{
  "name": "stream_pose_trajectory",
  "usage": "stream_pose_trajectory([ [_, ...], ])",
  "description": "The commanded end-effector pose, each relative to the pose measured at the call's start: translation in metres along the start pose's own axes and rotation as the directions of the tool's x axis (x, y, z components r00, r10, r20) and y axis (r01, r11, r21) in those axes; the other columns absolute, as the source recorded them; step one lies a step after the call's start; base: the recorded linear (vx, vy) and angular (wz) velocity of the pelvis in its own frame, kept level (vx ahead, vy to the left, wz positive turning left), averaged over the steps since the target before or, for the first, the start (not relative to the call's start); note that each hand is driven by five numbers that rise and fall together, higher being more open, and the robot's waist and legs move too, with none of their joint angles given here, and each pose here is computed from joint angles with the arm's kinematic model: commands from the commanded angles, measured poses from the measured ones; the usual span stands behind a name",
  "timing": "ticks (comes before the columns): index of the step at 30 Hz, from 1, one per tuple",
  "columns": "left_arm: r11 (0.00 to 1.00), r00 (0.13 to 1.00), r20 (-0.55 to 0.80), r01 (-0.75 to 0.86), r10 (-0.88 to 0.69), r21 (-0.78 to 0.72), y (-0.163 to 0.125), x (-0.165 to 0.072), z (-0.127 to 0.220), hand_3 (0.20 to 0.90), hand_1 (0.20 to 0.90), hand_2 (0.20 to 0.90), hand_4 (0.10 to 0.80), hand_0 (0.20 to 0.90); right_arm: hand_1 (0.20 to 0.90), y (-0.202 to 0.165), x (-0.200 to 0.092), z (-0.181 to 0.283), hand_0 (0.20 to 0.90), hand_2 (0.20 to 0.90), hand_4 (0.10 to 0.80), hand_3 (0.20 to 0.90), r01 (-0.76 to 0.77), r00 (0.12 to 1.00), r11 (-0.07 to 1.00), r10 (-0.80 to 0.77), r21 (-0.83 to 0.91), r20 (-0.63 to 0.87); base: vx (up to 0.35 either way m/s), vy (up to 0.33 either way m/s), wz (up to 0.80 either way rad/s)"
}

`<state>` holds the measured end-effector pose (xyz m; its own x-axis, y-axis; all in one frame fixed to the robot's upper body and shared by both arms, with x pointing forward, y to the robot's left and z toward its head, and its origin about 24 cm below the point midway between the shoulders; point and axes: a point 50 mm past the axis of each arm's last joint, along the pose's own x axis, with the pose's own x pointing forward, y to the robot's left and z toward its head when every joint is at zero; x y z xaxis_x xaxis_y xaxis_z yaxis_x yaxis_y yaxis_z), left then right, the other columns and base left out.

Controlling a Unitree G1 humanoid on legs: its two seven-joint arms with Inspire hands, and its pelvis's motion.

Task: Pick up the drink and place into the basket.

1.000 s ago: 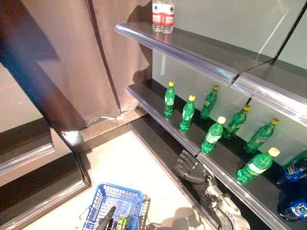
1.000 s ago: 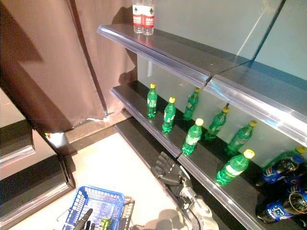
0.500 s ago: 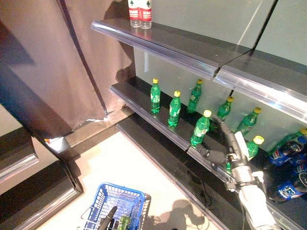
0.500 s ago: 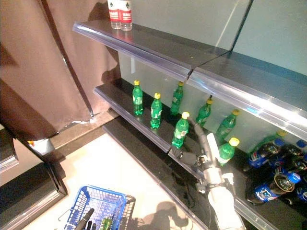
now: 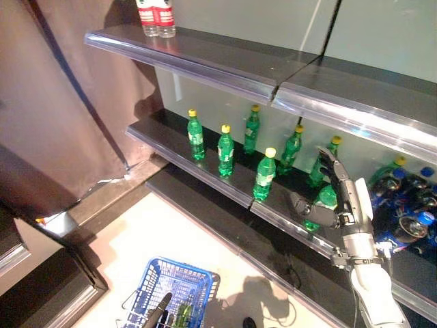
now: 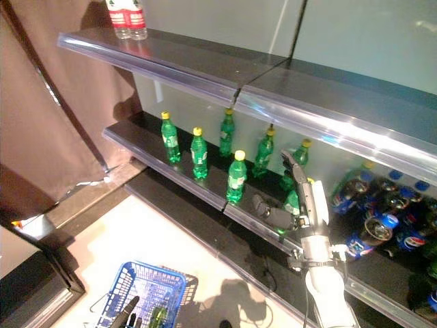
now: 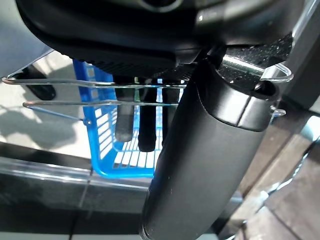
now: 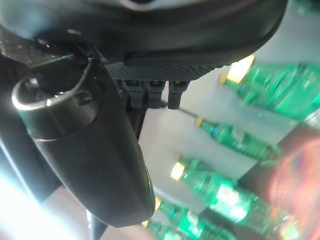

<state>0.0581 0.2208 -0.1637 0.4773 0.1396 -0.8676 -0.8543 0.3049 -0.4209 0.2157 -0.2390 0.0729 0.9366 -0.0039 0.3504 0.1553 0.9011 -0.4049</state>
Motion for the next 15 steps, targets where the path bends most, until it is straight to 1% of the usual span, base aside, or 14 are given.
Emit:
stream_pose_trajectory([
  [1,0.974,0.974,0.058,0.216,-0.220,0.068,-0.042,0.009,0.022,0.200,0.300,0.300,0.100,0.300,0.900,-0.031,0.016,0.044,0.900,0.900,0.800,0.900,0.136,0.949,0.990,-0.143,0.043,0.280,-0.012,0.013,-0.20],
  [9,0.970,0.971,0.044,0.230,-0.234,0.079,-0.046,0.010,0.019,0.200,0.300,0.300,0.100,0.300,0.900,-0.038,0.010,0.040,0.900,0.900,0.800,0.900,0.198,0.944,0.979,-0.203,0.044,0.259,-0.016,0.011,-0.15],
  [15,0.973,0.974,0.046,0.218,-0.222,0.076,-0.044,0.010,0.020,0.200,0.300,0.300,0.100,0.300,0.900,-0.042,0.002,0.024,0.900,0.900,0.800,0.900,0.280,0.944,0.955,-0.293,0.097,0.153,-0.015,0.011,-0.12],
])
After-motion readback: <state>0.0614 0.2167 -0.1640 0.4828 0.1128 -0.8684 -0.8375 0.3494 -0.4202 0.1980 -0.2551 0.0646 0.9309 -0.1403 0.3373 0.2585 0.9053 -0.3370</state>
